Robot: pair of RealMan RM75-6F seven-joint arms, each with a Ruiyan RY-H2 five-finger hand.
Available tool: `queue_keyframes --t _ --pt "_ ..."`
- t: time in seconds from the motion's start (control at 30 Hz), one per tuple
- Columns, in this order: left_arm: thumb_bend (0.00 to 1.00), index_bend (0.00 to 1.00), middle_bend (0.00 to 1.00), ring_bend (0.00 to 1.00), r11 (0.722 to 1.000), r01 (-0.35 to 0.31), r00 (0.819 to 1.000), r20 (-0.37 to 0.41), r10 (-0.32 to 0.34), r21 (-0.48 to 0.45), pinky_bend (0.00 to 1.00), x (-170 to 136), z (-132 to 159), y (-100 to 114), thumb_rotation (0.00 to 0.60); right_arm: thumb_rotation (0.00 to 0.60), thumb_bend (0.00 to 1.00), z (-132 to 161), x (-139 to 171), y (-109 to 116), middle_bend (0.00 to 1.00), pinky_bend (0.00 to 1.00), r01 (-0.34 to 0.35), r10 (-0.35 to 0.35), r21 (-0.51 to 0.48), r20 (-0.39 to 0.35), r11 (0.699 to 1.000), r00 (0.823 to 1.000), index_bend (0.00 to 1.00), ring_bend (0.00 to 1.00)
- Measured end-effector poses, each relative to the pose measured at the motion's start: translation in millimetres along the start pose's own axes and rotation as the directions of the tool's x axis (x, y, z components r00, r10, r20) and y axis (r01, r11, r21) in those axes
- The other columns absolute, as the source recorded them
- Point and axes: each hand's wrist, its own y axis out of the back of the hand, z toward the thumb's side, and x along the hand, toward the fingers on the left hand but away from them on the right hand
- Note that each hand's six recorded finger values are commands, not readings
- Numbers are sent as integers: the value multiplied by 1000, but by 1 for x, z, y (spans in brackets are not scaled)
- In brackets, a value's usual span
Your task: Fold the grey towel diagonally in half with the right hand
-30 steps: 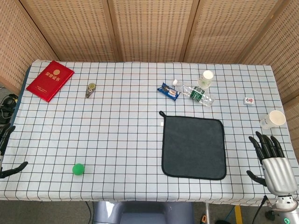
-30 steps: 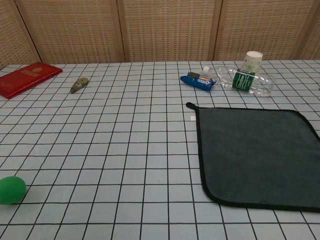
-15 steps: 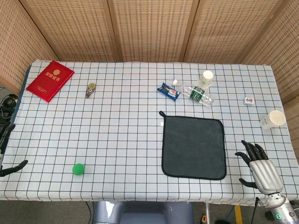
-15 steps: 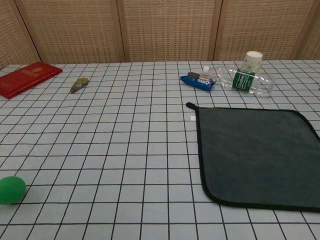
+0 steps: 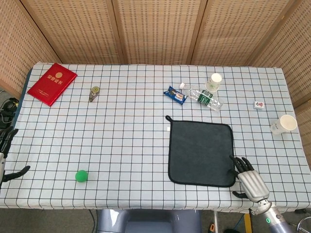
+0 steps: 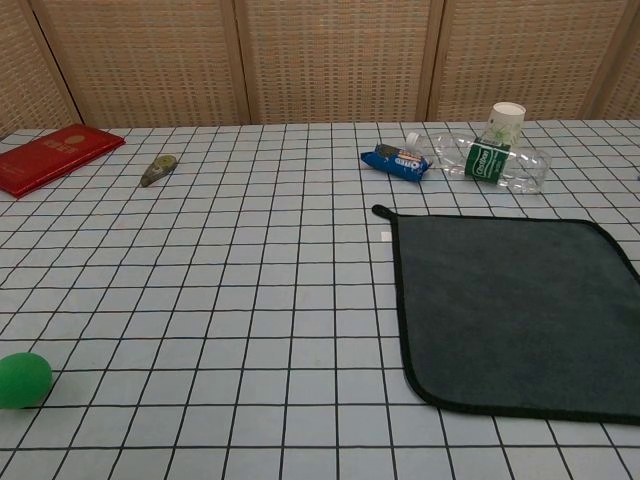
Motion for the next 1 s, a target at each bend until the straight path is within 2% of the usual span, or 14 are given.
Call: queue_keyframes --t 0.17,0.53,1.0 --pt "0 0 0 0 1000 0 1000 1 0 1 0 0 0 0 600 600 302 -2 -7 -14 13 0 -24 24 27 3 999 1000 416 0" --pt "0 0 0 0 1000 -2 1000 -4 2 -3 0 0 -1 1 600 600 302 0 -20 -22 15 0 -52 53 78 -8 996 999 424 0" --pt "0 0 0 0 1000 -3 1000 -13 3 -6 0 1 -3 1 600 600 303 0 -30 -14 15 0 -36 37 99 -7 994 999 433 0"
